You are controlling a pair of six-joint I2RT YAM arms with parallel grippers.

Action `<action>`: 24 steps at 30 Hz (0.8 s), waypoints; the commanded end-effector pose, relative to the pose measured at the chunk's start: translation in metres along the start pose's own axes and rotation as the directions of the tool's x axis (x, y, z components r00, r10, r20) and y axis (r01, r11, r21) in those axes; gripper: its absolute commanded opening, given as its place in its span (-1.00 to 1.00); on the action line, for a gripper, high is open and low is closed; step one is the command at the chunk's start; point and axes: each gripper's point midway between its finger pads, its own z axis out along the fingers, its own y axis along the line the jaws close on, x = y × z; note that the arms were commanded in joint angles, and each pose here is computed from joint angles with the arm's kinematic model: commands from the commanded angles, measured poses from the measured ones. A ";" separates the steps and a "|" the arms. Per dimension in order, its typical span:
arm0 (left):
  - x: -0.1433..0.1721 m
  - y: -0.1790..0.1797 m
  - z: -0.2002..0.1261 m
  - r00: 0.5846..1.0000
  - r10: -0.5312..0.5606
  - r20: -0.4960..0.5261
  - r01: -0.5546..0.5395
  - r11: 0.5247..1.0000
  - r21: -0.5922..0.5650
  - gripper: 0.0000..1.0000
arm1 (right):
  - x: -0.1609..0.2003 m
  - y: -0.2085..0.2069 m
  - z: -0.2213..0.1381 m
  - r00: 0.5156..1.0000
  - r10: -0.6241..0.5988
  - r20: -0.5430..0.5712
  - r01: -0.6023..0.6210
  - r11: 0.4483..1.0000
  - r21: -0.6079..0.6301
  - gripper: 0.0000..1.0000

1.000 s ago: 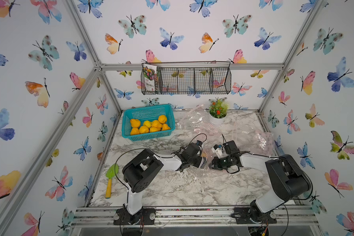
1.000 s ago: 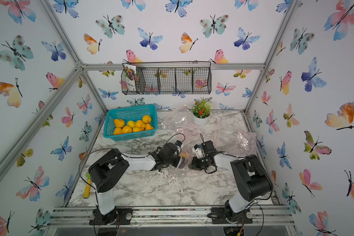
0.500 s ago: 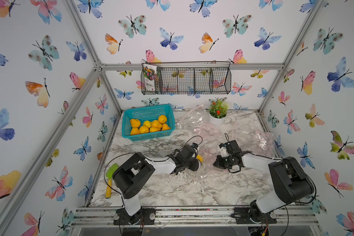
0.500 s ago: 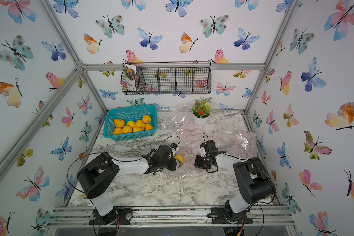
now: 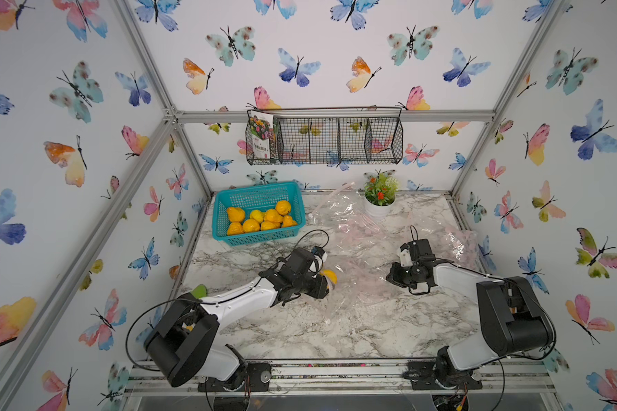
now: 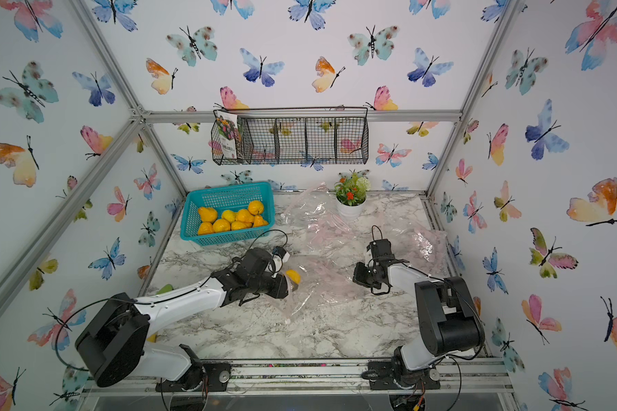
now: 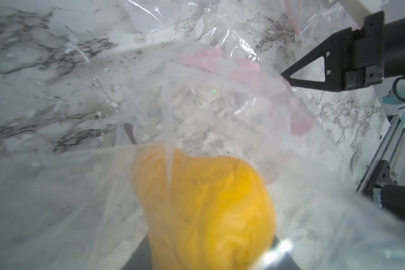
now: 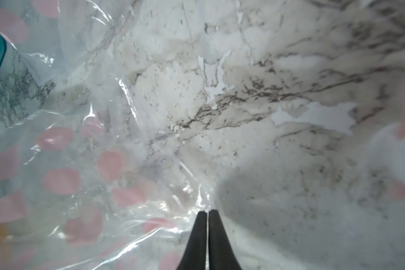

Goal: Open the zip-top bag and take out the pear
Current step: Pick up the pear from the zipper food storage bag.

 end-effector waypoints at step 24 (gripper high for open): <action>0.018 0.007 -0.004 0.963 0.037 -0.267 0.038 0.963 0.269 -0.31 | 0.025 0.094 -0.003 0.957 -0.275 -0.091 0.220 0.894 -0.392 0.52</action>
